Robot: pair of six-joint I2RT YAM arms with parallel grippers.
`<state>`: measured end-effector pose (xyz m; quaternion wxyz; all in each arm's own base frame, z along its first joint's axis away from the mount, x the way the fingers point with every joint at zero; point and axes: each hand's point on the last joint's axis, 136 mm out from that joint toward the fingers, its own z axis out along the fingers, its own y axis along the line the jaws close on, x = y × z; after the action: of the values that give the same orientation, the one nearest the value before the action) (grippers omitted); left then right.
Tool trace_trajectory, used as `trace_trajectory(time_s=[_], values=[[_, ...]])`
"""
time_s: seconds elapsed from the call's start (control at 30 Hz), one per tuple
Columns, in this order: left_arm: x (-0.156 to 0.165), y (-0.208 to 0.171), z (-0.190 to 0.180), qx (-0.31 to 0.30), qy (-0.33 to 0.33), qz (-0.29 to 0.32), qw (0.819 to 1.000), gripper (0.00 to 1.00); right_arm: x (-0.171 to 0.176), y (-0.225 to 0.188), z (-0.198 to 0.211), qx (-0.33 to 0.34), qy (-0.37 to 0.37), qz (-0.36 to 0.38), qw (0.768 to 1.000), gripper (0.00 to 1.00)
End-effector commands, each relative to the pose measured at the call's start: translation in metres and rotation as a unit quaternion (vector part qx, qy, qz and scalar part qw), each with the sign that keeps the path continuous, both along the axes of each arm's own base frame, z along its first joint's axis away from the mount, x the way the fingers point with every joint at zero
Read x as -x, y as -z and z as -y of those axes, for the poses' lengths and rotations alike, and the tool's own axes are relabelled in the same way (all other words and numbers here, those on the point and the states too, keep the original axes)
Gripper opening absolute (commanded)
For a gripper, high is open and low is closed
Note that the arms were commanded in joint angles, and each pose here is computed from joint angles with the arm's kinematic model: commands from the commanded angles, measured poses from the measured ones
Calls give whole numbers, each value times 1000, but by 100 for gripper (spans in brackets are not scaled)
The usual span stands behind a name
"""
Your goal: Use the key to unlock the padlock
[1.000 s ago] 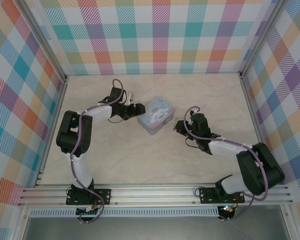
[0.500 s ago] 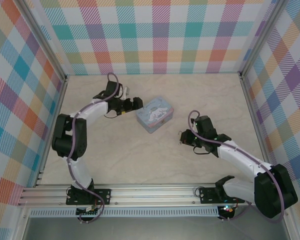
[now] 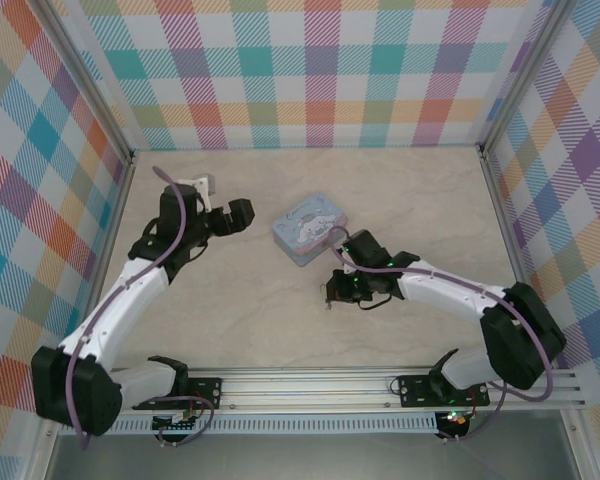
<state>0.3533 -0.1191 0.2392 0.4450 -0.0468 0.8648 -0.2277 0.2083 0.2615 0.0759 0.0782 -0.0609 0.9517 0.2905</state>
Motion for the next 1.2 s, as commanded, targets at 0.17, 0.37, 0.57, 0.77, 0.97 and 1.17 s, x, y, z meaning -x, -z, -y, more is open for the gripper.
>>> trace_trajectory(time_s=[0.17, 0.37, 0.57, 0.77, 0.97, 1.17], values=[[34, 11, -36, -35, -61, -9, 997, 100, 11, 18, -19, -4, -33, -54, 998, 0], [38, 13, -37, -34, -64, -15, 997, 100, 9, 32, -17, 12, -32, -55, 998, 0], [37, 13, -38, -33, -65, -15, 997, 100, 9, 41, -13, 23, -28, -55, 998, 3], [36, 14, -38, -35, -66, -17, 997, 100, 9, 49, -6, 34, -15, -53, 998, 5], [36, 12, -38, -35, -67, -16, 997, 100, 11, 54, -4, 36, -12, -55, 998, 14], [36, 11, -39, -38, -68, -15, 997, 100, 9, 49, -1, 40, -8, -43, 998, 22]])
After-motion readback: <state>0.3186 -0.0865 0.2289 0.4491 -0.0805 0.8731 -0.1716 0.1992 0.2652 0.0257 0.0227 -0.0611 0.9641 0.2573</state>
